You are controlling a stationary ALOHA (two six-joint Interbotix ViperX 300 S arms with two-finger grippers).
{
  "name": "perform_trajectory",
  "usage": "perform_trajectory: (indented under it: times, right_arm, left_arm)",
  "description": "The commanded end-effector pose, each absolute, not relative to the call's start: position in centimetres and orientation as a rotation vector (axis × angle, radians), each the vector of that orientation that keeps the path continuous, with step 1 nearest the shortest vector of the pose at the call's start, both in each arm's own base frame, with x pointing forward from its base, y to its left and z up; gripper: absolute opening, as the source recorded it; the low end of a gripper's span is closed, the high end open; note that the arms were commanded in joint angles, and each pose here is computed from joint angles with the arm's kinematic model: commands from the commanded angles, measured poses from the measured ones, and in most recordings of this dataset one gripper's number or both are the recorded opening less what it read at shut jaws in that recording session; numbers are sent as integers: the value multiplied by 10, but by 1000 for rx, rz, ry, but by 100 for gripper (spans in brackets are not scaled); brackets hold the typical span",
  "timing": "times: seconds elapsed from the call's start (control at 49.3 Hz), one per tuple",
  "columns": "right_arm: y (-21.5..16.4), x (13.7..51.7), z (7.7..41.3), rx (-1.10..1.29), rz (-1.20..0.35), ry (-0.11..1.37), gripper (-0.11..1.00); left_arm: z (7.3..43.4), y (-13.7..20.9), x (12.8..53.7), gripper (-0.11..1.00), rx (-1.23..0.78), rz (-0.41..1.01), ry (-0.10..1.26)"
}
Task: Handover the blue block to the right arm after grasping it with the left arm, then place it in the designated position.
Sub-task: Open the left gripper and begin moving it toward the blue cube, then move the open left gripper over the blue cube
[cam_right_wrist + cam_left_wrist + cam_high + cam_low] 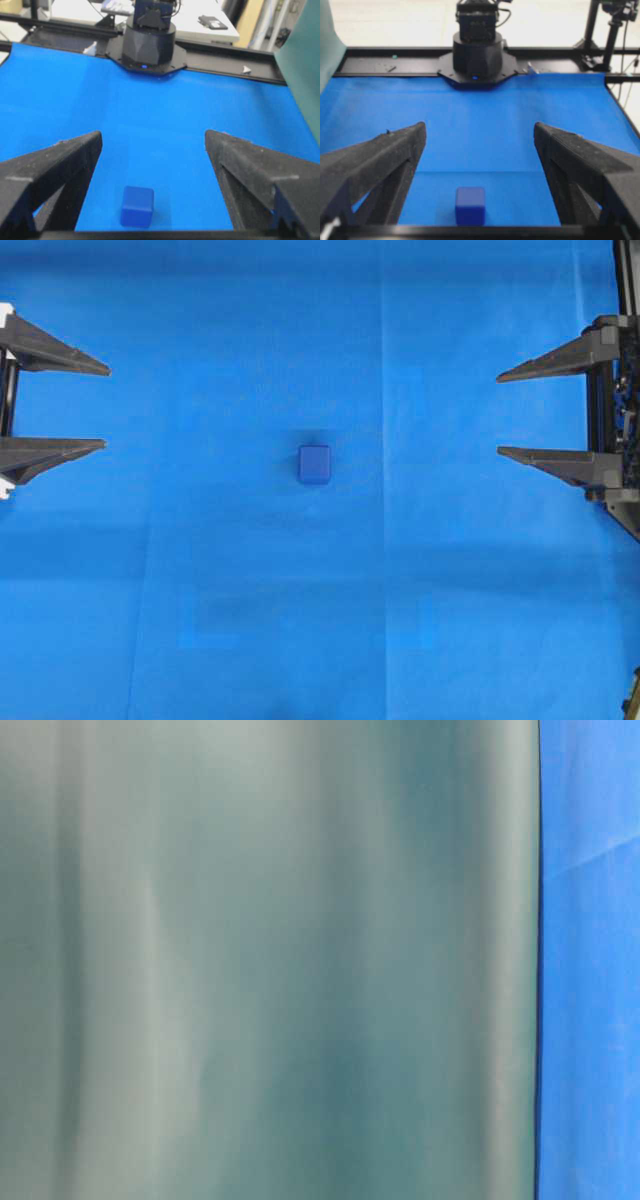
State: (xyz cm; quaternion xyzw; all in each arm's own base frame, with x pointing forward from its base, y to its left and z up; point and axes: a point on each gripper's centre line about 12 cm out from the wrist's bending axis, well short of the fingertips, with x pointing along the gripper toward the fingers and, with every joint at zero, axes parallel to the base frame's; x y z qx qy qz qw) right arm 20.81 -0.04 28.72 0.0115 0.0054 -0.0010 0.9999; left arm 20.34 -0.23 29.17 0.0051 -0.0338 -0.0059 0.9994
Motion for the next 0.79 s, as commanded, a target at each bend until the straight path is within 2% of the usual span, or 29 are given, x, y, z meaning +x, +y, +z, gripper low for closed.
perform_trajectory:
  times: [0.0, 0.426, 0.771]
  right_arm:
    - [-1, 212, 297, 27, -4, -17, 96]
    - [-2, 214, 297, 27, -9, -20, 96]
    - [-2, 216, 296, 27, -9, -12, 96]
  left_arm:
    - [299, -1, 211, 92, 16, -3, -98]
    - [291, 5, 277, 92, 17, 15, -67]
    - [288, 7, 359, 92, 21, 18, 0]
